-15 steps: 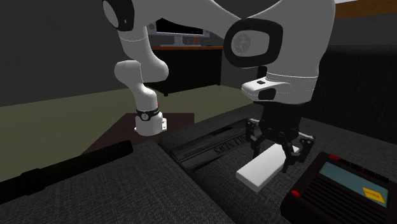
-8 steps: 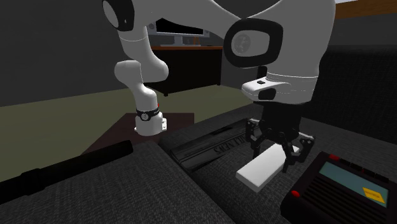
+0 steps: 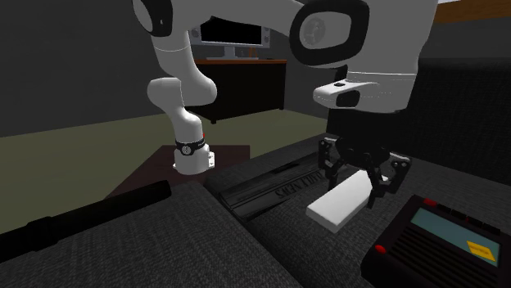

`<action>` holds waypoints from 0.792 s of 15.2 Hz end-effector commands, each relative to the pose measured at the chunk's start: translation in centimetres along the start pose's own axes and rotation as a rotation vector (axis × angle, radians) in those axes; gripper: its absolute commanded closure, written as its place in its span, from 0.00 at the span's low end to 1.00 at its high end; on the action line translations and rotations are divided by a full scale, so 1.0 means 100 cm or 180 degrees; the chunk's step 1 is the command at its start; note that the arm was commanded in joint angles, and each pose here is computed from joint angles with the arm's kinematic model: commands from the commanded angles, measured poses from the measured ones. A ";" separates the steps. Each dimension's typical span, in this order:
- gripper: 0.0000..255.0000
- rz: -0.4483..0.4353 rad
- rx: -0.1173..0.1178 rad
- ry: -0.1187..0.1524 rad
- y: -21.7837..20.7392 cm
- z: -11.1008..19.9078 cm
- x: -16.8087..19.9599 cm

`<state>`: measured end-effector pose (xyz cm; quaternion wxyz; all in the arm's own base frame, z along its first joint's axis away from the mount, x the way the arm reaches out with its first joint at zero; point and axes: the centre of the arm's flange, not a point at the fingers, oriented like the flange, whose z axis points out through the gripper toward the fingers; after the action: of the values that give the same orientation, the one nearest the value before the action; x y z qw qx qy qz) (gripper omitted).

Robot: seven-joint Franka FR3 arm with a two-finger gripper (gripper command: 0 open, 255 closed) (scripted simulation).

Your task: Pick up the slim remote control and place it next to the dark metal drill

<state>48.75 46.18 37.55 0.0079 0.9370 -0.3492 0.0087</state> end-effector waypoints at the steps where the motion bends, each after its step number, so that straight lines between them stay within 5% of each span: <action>1: 1.00 -0.0001 0.0000 0.0000 0.001 -0.010 0.000; 12: 1.00 -0.0001 0.0000 0.0000 0.001 -0.068 0.001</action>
<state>48.77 46.18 43.73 0.0079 0.9370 -0.3492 0.0087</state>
